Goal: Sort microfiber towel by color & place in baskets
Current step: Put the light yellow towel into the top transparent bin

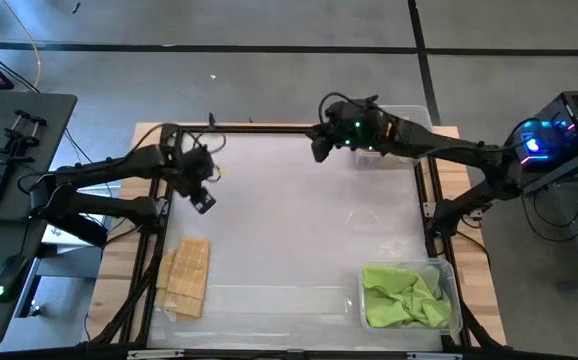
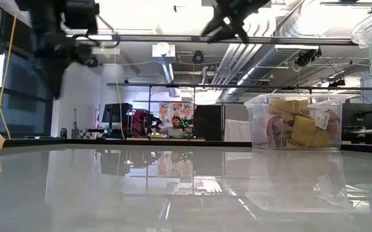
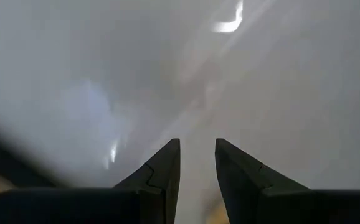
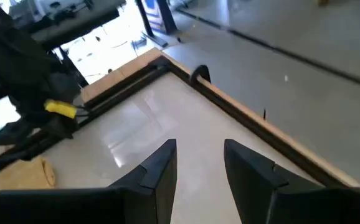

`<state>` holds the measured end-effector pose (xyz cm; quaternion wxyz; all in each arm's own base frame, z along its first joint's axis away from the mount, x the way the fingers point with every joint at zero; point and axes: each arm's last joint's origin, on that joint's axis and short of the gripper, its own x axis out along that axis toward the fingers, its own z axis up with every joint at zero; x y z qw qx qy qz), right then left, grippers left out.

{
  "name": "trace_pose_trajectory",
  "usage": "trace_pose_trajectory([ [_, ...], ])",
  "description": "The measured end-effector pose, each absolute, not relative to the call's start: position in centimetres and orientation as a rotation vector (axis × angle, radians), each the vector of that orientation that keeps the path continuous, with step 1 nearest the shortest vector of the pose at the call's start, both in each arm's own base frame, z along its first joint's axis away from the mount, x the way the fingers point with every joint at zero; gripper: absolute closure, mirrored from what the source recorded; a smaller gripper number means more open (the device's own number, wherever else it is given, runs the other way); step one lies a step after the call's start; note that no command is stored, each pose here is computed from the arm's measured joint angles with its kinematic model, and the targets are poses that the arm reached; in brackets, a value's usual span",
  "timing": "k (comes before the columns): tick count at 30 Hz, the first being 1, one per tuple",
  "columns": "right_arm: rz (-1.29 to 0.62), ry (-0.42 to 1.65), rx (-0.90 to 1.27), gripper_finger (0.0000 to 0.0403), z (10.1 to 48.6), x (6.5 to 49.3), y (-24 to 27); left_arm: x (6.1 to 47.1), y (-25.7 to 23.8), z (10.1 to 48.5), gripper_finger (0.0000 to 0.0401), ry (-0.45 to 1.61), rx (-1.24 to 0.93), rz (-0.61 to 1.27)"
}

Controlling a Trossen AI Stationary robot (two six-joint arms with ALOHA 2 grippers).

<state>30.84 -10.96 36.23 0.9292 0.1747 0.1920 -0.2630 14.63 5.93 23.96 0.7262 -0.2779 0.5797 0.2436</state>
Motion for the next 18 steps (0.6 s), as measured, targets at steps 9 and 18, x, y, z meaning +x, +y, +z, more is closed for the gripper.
trace_pose_trajectory([
  [9, -0.506, 0.427, 0.296, 0.0274, 36.0, 31.1, -10.3, 12.9, 1.6, 21.3, 0.0311, 1.439, -0.960, 0.502],
  [18, -0.456, 0.507, 0.221, 0.0274, 35.6, 30.9, -9.9, 14.3, -2.7, 21.6, 0.0311, 1.363, -1.010, 0.464],
])
